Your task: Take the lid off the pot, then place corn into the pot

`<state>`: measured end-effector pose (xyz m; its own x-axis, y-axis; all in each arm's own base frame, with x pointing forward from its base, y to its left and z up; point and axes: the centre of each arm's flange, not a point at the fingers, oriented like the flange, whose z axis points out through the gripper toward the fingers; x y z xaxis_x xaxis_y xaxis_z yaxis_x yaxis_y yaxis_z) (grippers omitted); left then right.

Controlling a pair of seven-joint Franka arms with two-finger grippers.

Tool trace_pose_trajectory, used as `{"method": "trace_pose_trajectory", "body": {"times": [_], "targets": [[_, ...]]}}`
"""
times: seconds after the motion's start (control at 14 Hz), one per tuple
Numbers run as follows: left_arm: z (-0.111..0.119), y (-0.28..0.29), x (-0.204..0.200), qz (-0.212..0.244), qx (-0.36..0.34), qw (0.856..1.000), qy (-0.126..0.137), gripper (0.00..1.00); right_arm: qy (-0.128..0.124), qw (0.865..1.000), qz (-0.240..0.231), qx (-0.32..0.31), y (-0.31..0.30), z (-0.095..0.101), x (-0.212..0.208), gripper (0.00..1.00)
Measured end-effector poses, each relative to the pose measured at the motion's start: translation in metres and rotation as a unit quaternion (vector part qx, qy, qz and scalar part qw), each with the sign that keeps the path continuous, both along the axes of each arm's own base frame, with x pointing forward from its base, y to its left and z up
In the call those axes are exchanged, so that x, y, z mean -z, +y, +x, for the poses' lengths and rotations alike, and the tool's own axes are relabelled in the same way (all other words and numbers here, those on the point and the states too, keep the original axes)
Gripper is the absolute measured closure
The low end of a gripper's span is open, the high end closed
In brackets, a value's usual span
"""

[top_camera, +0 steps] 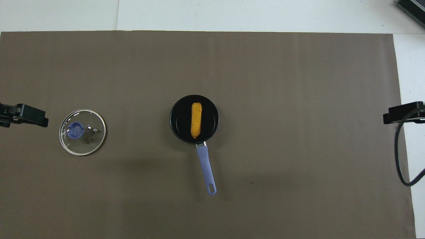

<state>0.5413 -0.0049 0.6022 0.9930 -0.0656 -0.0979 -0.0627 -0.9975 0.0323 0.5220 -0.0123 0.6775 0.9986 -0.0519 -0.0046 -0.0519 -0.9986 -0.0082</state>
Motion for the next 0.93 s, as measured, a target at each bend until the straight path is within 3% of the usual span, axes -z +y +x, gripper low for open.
{"method": "trace_pose_trajectory", "body": {"times": [0.93], "targets": [[0.0000,0.0000,0.0000,0.000,0.000,1.000,0.000,0.00,0.000,1.000,0.000,0.003,-0.0029,0.0000,-0.0001,0.00]]}}
